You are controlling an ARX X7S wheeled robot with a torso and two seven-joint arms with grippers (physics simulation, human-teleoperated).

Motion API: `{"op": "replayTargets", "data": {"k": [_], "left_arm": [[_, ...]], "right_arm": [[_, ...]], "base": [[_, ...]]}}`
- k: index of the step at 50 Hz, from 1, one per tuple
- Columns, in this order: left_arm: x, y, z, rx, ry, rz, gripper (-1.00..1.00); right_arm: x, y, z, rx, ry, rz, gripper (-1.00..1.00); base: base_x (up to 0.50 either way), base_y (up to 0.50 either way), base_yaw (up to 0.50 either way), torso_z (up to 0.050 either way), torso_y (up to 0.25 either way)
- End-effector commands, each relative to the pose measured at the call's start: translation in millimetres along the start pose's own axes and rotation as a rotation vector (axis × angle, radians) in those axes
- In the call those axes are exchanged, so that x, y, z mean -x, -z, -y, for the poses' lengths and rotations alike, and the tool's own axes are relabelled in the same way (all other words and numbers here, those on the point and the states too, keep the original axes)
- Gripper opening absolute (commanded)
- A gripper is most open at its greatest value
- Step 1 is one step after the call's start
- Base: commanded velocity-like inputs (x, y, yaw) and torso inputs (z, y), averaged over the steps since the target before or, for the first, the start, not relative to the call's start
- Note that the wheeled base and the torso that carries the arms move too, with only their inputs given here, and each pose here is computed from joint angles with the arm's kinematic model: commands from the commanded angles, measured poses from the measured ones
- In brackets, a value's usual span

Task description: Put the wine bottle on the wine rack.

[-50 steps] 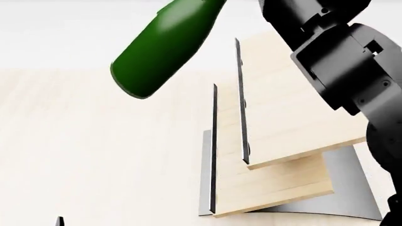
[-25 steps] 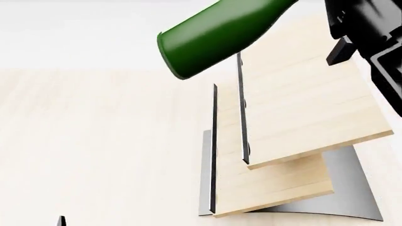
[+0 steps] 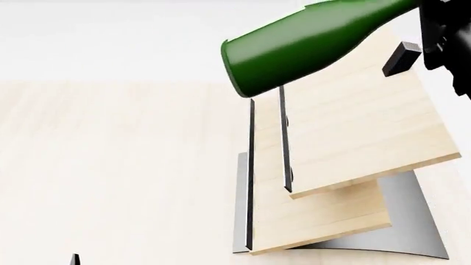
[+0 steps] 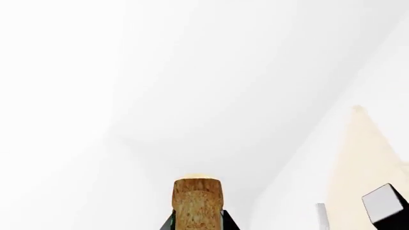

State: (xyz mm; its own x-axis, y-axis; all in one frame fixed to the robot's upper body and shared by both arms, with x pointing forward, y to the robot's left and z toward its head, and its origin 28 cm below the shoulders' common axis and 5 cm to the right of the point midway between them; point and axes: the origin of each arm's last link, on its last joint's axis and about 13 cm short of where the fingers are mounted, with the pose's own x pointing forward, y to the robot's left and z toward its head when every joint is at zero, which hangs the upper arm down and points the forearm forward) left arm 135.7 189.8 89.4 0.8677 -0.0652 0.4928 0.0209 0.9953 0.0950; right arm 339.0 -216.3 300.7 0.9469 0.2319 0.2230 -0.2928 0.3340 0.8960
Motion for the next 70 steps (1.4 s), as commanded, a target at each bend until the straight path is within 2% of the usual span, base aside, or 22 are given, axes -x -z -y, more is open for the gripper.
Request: {"op": "replayTargets", "data": {"k": [1, 11, 26, 41, 55, 70], "left_arm": [[0.2, -0.2, 0.4, -0.001, 0.002, -0.001, 1.0], [0.3, 0.5, 0.5, -0.002, 0.002, -0.003, 1.0], [-0.9, -0.3, 0.4, -0.003, 0.003, -0.001, 1.0], [0.1, 0.0, 1.3, -0.003, 0.007, -0.002, 1.0], [0.7, 1.4, 2.2, -0.003, 0.011, -0.005, 1.0], [0.0, 1.7, 2.4, -0.004, 0.011, -0.007, 1.0]], "right_arm": [[5.7, -10.5, 10.5, -0.007, -0.005, 0.059, -1.0], [8.0, -15.6, 22.8, -0.015, 0.014, 0.089, -1.0], [14.2, -18.6, 26.3, 0.028, 0.012, 0.12, -1.0], [14.3, -16.5, 32.7, 0.036, 0.018, 0.112, -1.0], [12.6, -20.8, 56.8, 0.037, 0.037, 0.121, -1.0], [13.1, -14.8, 68.9, 0.032, 0.06, 0.111, -1.0]], "base": [[0.0, 0.0, 0.0, 0.0, 0.0], [0.0, 0.0, 0.0, 0.0, 0.001], [0.0, 0.0, 0.0, 0.0, 0.001], [0.0, 0.0, 0.0, 0.0, 0.001], [0.0, 0.0, 0.0, 0.0, 0.001], [0.0, 0.0, 0.0, 0.001, 0.001]]}}
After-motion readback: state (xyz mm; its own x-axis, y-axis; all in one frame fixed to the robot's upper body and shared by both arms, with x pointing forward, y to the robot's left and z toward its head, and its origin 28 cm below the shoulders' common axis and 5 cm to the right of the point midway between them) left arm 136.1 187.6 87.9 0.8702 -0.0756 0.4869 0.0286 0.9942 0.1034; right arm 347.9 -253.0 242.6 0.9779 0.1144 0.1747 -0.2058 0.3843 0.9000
